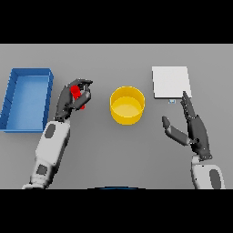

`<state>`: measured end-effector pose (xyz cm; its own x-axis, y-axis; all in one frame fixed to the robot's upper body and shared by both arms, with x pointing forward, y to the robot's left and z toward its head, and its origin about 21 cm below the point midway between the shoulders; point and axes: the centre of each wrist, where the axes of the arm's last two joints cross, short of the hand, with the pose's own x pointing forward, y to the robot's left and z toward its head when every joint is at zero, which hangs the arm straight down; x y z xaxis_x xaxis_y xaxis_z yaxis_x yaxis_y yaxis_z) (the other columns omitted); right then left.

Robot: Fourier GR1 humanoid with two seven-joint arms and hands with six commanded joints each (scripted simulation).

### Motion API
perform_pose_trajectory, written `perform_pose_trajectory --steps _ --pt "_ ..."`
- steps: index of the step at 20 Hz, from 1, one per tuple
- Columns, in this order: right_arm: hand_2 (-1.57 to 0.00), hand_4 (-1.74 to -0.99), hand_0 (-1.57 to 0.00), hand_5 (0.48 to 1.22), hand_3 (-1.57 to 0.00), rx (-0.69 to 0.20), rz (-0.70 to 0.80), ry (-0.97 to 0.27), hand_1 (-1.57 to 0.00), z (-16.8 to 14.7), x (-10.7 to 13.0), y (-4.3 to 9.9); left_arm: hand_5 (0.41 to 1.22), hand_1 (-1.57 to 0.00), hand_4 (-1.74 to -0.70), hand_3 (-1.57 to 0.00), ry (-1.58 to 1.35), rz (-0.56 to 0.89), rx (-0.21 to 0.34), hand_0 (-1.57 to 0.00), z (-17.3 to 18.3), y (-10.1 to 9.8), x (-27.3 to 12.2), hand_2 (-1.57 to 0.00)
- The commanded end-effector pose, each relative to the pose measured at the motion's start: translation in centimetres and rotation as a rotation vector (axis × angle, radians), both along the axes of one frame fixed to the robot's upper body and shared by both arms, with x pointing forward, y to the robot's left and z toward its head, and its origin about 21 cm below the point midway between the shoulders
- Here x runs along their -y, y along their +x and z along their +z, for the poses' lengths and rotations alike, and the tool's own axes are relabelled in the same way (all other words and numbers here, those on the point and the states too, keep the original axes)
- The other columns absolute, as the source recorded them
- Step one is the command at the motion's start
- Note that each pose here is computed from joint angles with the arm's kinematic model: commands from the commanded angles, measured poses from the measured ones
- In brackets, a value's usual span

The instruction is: Pick up the red beaker and tilt it to pour out 1 green nut into yellow bowl. Pick up the yellow bowl and place it on the metallic measuring scale.

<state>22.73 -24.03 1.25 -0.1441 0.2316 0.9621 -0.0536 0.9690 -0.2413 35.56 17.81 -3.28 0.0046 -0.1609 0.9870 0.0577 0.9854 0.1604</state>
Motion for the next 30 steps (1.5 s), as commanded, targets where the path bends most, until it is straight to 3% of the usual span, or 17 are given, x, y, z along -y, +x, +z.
perform_pose_trajectory --steps 1,4,5,8,9,17,24,30 --pt "0.0 -1.239 0.0 0.648 0.0 0.001 0.004 0.007 0.0 0.1 -0.3 -0.1 0.999 -0.78 -1.52 -0.88 0.04 0.005 0.007 -0.76 0.0 0.0 0.4 -0.84" --pt "0.0 -1.241 0.0 0.65 0.0 0.007 -0.001 0.001 0.0 0.0 -0.5 0.1 1.107 -1.17 -1.62 -1.11 0.098 -0.016 0.023 -1.15 0.3 0.3 0.9 -1.2" --pt "0.0 -1.242 0.0 0.65 0.0 0.003 -0.002 -0.002 0.0 0.0 -0.3 0.1 1.13 -1.25 -1.64 -1.15 0.085 -0.026 0.027 -1.24 0.2 0.1 1.0 -1.27" --pt "0.0 -1.255 0.0 0.644 0.0 0.006 0.003 0.023 0.0 0.2 -0.2 0.3 1.174 -1.41 -1.54 -1.36 0.093 -0.026 0.019 -1.4 0.3 0.2 1.3 -1.42" --pt "0.0 -1.251 0.0 0.641 0.0 -0.003 0.007 0.026 0.0 0.1 -0.3 0.4 1.171 -1.44 -1.58 -1.4 0.058 -0.028 0.03 -1.43 0.4 0.2 1.1 -1.45" --pt "0.0 -1.227 0.0 0.647 0.0 0.012 0.006 -0.003 0.0 -0.3 -0.4 -0.1 1.132 -1.55 -1.71 -1.54 -0.065 -0.083 0.122 -1.55 4.4 1.1 -0.1 -1.55" --pt "0.0 -1.219 0.0 0.661 0.0 0.055 0.006 -0.046 0.0 0.0 0.0 0.3 1.139 -1.56 -1.72 -1.55 0.087 -0.138 0.118 -1.56 6.8 2.6 -0.1 -1.56" --pt "0.0 -1.19 0.0 0.658 0.0 0.04 -0.005 -0.057 0.0 0.1 -0.3 0.0 1.12 -1.57 -1.74 -1.57 0.443 -0.263 0.15 -1.57 9.5 3.6 0.7 -1.57"
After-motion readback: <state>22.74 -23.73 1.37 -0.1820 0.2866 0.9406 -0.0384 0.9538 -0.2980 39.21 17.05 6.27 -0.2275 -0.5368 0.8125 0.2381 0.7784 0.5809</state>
